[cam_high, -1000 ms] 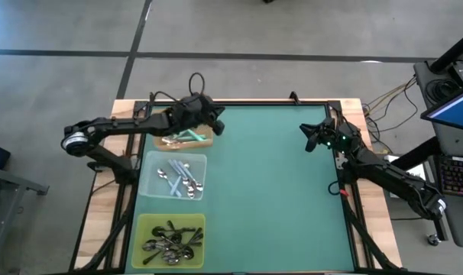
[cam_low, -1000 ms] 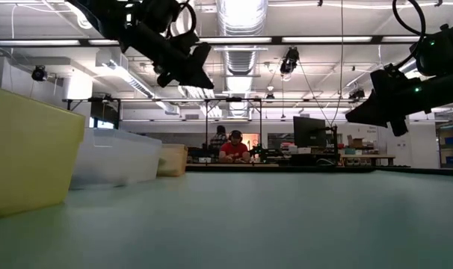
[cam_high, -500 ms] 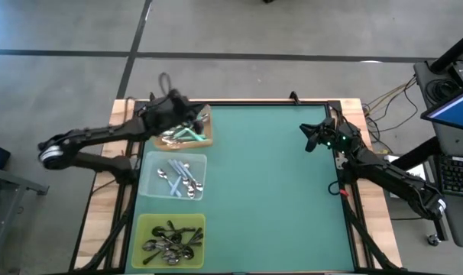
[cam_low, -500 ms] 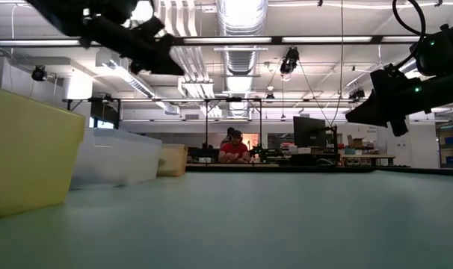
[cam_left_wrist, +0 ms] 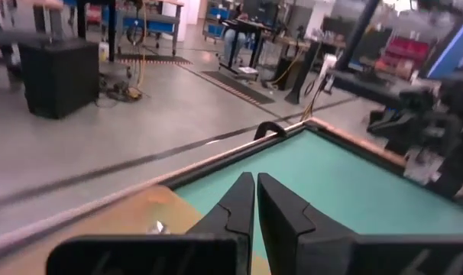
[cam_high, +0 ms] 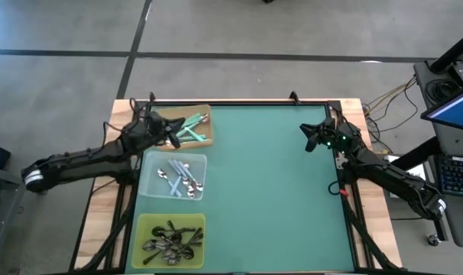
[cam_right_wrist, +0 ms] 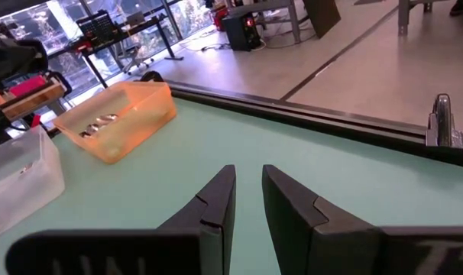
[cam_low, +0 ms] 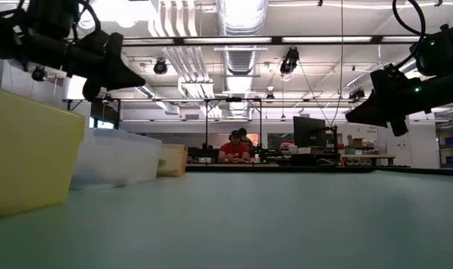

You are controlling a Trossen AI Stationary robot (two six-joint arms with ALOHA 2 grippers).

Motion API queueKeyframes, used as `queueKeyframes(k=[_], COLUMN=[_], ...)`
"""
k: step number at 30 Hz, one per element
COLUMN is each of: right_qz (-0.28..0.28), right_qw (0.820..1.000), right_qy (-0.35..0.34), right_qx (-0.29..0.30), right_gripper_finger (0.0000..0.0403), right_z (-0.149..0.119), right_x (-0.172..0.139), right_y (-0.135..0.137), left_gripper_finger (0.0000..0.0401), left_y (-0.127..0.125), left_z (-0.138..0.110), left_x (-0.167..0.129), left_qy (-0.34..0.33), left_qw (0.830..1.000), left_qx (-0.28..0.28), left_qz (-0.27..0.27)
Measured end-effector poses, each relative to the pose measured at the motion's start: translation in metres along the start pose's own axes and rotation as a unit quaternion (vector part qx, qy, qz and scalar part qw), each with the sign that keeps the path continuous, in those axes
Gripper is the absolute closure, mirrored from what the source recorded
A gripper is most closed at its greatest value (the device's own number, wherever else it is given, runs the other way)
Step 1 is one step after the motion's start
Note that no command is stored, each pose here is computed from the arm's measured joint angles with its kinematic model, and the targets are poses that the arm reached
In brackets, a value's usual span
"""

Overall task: Sort silverware by color (type)
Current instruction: Return to Home Position

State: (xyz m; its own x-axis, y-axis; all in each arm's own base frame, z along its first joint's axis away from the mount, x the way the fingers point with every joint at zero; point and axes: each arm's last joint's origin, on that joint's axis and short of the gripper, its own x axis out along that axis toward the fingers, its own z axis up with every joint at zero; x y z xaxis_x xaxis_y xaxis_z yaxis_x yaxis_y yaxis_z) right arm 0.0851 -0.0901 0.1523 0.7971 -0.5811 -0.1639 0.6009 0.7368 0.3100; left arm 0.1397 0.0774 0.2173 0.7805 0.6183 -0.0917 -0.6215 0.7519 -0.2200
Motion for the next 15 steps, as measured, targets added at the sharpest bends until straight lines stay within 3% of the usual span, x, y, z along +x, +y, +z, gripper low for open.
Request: queueKeyframes(k=[3, 15], right_qz=[0.000, 0.000], right_qw=[1.000, 1.000], right_qy=[0.000, 0.000], right_qx=[0.000, -0.001], right_gripper_finger=[0.0344, 0.0344], right_z=[0.000, 0.000], right_x=[0.000, 0.000], right_y=[0.000, 0.000], left_gripper_finger=[0.0399, 0.0399], left_y=[0.003, 0.008], left_z=[-0.008, -0.018], left_x=[-0.007, -0.019], left_qy=[-0.004, -0.027], left_qw=[0.999, 0.999], left_qx=[-0.038, -0.047], left_qz=[-0.001, -0.008])
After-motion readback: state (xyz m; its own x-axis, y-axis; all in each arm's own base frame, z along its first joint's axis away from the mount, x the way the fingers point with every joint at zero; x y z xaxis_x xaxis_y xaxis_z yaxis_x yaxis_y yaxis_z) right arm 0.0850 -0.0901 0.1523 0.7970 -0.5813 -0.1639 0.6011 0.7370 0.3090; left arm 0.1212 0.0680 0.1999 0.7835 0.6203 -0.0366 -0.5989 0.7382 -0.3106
